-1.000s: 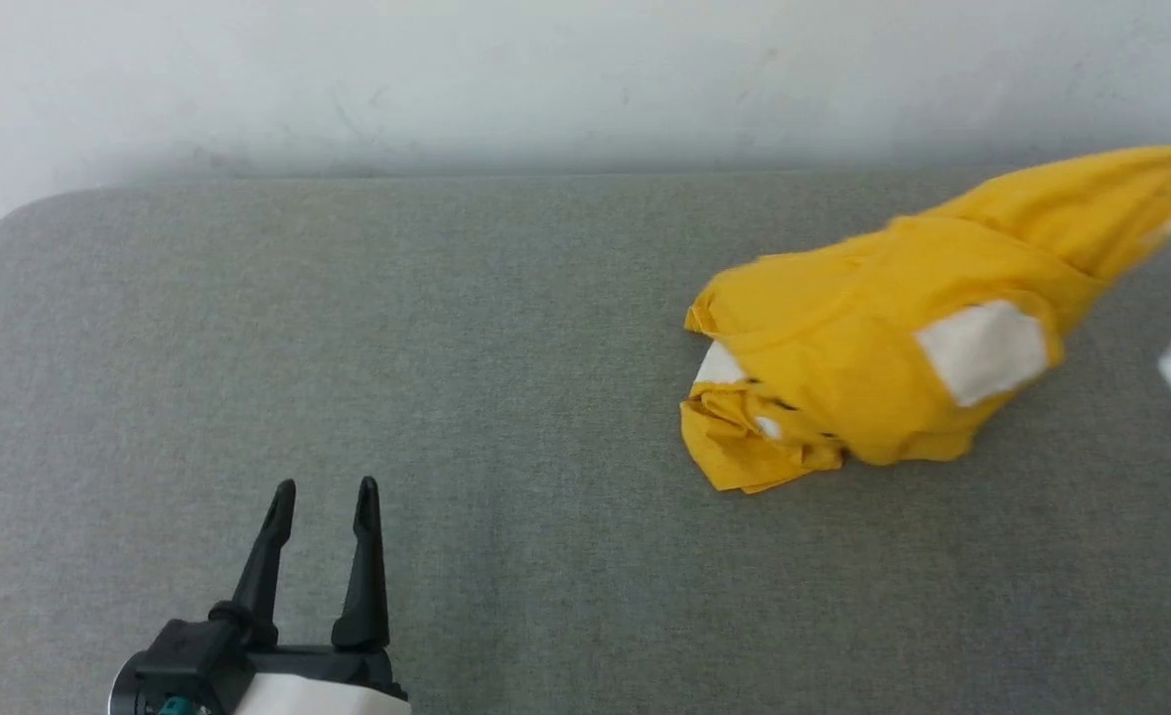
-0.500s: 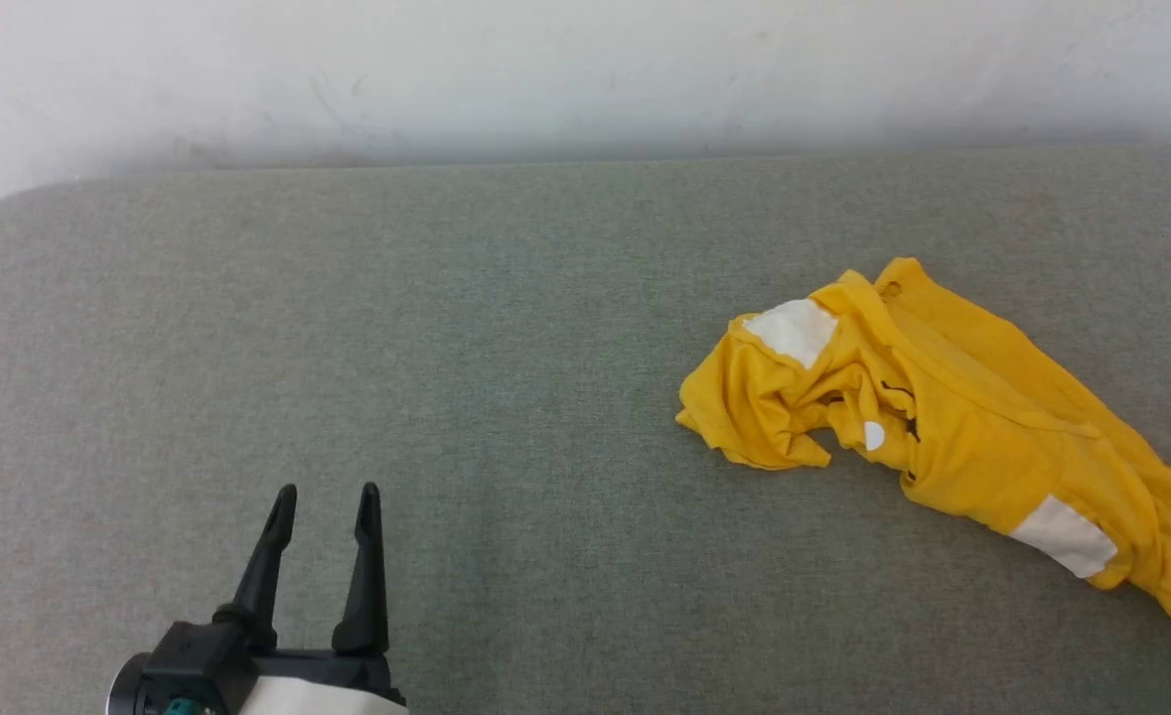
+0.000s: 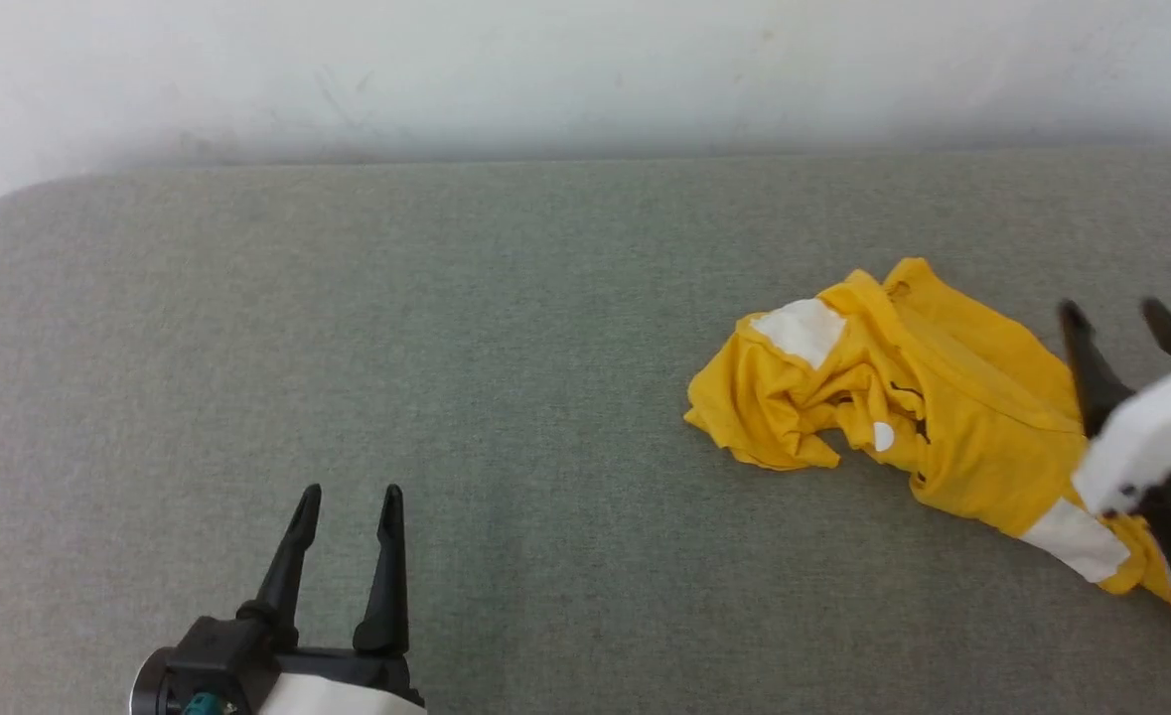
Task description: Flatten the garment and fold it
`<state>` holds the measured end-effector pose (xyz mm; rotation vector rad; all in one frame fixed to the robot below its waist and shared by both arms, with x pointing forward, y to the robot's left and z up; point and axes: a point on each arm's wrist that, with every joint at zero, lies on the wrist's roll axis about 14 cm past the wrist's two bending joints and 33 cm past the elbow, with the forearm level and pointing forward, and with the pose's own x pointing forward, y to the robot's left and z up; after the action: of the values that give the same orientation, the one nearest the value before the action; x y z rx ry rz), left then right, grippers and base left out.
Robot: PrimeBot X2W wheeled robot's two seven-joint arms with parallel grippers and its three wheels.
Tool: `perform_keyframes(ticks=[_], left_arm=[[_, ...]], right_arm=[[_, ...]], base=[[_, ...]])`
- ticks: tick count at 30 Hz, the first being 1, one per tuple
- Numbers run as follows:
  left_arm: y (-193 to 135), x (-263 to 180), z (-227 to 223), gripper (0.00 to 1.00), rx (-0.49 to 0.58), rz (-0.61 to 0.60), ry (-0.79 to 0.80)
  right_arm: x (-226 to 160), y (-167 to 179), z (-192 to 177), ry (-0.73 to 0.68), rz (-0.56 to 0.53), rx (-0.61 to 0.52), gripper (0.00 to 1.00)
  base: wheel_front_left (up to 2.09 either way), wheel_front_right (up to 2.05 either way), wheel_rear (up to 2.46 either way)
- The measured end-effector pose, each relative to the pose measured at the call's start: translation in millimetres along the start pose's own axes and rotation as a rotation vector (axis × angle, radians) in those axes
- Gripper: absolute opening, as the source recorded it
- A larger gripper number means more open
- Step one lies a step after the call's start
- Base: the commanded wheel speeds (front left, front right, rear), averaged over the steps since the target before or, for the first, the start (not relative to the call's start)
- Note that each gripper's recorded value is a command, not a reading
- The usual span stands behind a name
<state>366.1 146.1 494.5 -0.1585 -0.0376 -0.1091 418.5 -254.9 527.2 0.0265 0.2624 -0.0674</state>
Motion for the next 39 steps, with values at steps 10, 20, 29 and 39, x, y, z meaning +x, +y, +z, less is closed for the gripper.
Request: perform_keyframes(ticks=[10, 20, 29, 39], left_arm=[[15.3, 1.5, -7.3, 1.0, 0.001, 0.043, 0.021], [40.7, -8.1, -14.7, 1.0, 0.015, 0.123, 0.053], [46.0, -7.7, -19.6, 1.0, 0.019, 0.14, 0.069], [49.7, -18.1, -2.6, 1.0, 0.031, 0.154, 0.02]], right_arm=[[71.2, 65.2, -29.6, 0.223, 0.155, -0.037, 1.0], [109.2, 91.2, -83.0, 0.41, 0.171, -0.05, 0.37], [126.1, 105.1, -88.3, 0.405, 0.173, -0.065, 0.0], [77.2, 213.8, 14.1, 0.104, 0.534, 0.011, 0.0]], base=[[0.0, 0.0, 0.0], [0.0, 0.0, 0.0], [0.0, 0.0, 0.0], [0.0, 0.0, 0.0]])
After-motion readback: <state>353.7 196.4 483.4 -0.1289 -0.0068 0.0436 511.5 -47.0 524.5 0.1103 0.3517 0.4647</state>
